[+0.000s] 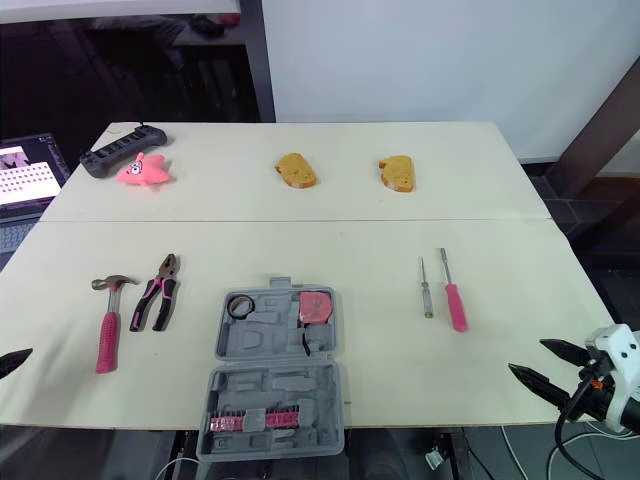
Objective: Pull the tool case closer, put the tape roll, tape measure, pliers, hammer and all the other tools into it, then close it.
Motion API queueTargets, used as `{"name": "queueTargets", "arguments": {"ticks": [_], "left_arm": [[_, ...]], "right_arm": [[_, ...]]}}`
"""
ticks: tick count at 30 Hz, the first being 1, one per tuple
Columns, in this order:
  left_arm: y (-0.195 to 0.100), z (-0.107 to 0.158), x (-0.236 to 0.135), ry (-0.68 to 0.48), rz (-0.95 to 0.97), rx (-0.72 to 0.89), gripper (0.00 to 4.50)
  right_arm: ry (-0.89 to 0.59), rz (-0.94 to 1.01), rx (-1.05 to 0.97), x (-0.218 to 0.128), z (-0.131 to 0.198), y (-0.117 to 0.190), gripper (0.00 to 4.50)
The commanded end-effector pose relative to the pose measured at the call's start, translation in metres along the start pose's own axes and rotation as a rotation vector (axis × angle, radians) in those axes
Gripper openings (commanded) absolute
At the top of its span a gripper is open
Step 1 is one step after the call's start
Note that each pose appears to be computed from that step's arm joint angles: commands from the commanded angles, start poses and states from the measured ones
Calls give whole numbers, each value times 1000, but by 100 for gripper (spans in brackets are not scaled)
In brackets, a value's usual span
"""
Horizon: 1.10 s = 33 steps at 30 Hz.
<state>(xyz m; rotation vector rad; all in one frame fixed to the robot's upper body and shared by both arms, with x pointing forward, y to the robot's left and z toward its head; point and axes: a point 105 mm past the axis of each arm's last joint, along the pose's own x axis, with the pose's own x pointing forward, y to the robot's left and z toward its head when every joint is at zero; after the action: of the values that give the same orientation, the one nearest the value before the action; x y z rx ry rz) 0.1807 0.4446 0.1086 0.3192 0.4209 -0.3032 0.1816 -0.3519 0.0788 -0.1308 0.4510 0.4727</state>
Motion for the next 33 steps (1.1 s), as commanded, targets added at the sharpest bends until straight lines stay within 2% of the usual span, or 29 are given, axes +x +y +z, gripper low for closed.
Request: {"name": "queueTargets", "arguments": {"ticks": [1,8,13,18,25,28,33], "left_arm": [[6,6,-2,6,9,24,450],[6,9,5,-3,-2,30,450],[-3,10,11,-39,-14,19,450],[-30,25,27,-158,16,-25,450],[-73,64,56,-304,93,-192,450],[-80,74,69,-301,151,-251,450],[-99,87,96,-236,172,-309,450]], "right_arm": [[-29,-24,-19,-3,4,-2,446],[-47,-23,-20,7,5,2,446],[-112,26,-39,24,26,16,446],[-208,155,-105,49,70,58,446],[-345,381,-205,84,138,119,446],[-374,509,-257,96,158,147,446],[-346,673,-344,113,174,179,446]]}}
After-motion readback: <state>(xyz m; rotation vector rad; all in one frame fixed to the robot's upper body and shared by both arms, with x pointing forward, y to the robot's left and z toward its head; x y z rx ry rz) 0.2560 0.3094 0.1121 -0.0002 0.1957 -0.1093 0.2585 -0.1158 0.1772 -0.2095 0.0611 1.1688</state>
